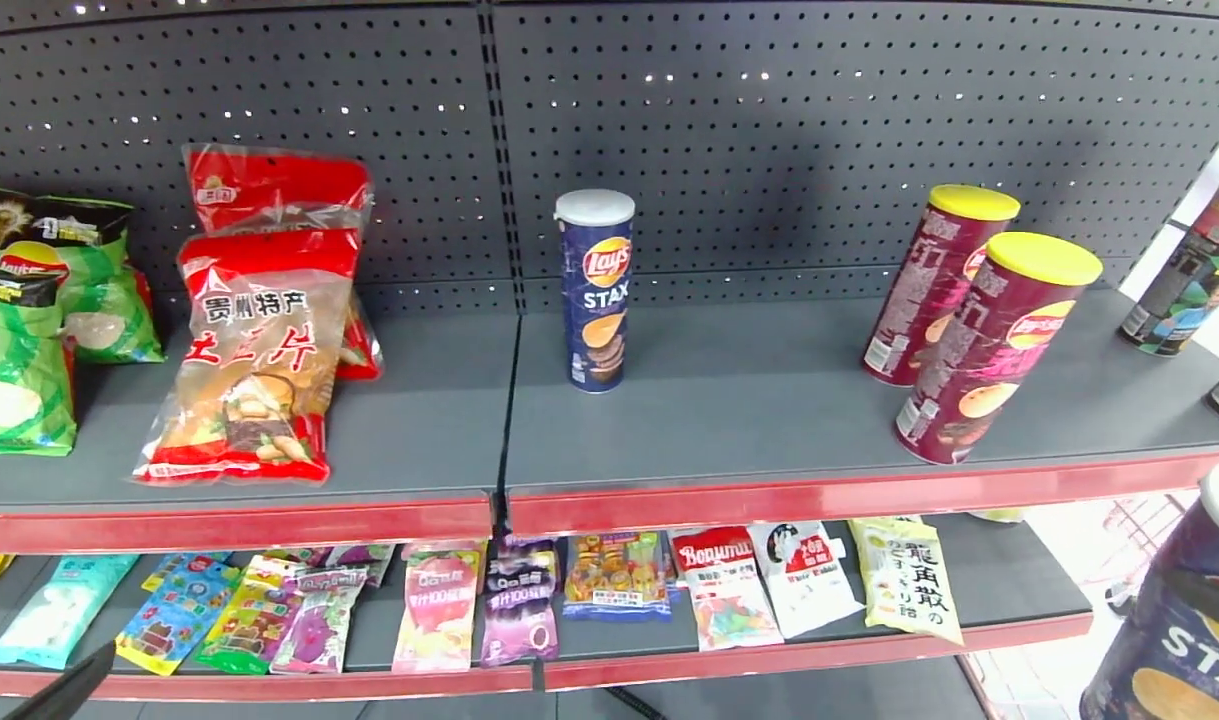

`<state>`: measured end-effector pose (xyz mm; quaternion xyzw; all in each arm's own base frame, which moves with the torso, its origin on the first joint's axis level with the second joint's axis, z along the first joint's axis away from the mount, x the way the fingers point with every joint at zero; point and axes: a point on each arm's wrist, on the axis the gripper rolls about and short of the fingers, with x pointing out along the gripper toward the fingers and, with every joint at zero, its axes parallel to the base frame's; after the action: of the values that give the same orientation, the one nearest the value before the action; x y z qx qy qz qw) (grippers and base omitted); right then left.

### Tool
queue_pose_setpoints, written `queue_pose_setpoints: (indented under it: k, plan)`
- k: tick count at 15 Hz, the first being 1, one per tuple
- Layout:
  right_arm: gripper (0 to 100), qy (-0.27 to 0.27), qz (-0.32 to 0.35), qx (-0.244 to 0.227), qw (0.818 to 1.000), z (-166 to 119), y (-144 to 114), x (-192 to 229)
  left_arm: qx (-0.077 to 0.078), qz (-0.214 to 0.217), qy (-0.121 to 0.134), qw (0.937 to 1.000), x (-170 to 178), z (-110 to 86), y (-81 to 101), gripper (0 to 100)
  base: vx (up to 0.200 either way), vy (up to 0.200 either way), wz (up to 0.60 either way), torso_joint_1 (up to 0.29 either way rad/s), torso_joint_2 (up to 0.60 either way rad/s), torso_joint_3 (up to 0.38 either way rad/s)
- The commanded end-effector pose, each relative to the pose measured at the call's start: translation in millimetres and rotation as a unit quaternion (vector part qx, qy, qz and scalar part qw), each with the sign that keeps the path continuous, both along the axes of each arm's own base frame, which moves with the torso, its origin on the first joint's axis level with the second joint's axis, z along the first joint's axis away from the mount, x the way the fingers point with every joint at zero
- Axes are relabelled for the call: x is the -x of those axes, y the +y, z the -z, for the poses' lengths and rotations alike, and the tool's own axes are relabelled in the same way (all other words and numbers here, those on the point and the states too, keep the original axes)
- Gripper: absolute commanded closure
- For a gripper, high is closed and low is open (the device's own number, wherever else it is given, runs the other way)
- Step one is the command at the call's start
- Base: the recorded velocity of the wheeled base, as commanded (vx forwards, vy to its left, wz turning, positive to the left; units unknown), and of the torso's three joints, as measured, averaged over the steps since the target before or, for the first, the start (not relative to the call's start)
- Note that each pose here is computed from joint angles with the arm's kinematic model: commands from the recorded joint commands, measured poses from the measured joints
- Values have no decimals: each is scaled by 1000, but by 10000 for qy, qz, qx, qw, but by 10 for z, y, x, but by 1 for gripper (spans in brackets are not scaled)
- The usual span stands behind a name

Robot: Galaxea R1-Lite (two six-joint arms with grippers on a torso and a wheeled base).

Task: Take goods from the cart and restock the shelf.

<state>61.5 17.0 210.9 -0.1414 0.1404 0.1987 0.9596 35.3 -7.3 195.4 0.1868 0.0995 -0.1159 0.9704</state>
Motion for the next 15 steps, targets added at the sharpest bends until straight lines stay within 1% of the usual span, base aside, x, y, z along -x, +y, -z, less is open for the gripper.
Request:
queue_pose_setpoints:
  k: [1, 3, 4, 6, 7, 8, 9, 10, 11, 12, 13, 14, 15]
  plan:
    - [100, 56, -260, -90, 9996, 30, 10, 11, -2, -2, 10, 10000, -2, 5, 0, 0, 0, 200, 0, -2, 7, 2]
    - [100, 39, -347, -101, 9993, 8, 20, -15, -16, 0, 39, 10000, -3, 22, -1, 0, 0, 200, 0, 7, 5, 7]
    - [100, -149, -332, -116, 9993, -15, 25, -44, -19, 0, 54, 10000, -7, 27, -1, 0, 0, 200, 0, 2, -7, 2]
    - [100, -426, -223, -58, 9988, -74, 37, -136, -60, 17, 77, 10000, -24, 24, -6, 0, 0, 0, 0, 0, 0, 0]
    - [100, -448, -284, -149, 9985, -100, 59, -193, -95, 77, 140, 9998, -74, -1, -20, 0, 0, 0, 0, 0, 0, 0]
    - [100, -463, -448, -243, 9976, -110, 73, -190, -73, 174, 160, 9997, -133, -42, -38, 0, 0, 0, 0, 0, 0, 0]
    - [100, -393, -864, -462, 9944, -101, 99, -158, -30, 291, 137, 9995, -243, -90, -68, 0, 0, 0, 0, 0, 0, 0]
    - [100, -347, -1204, -621, 9902, -92, 113, -120, 68, 584, 80, 9982, -371, -152, -116, 0, 0, 0, 0, 0, 0, 0]
    - [100, -343, -1290, -652, 9889, -94, 115, -115, 191, 896, 128, 9957, -481, -212, -167, 0, 0, 0, 0, 0, 0, 0]
    - [100, -338, -1299, -676, 9886, -112, 121, -134, 535, 1112, 265, 9920, -653, -306, -244, 0, 0, 0, 0, 0, 0, 0]
    - [100, -290, -1279, -732, 9887, -122, 128, -157, 630, 1314, 305, 9889, -816, -386, -346, 0, 0, 0, 0, 0, 0, 0]
    - [100, -244, -1241, -801, 9887, -127, 128, -168, 641, 1470, 377, 9863, -1006, -438, -454, 0, 0, 0, 0, 0, 0, 0]
    - [100, -245, -1226, -827, 9887, -136, 129, -172, 680, 1685, 429, 9824, -1246, -495, -584, 0, 0, 0, 0, 0, 0, 0]
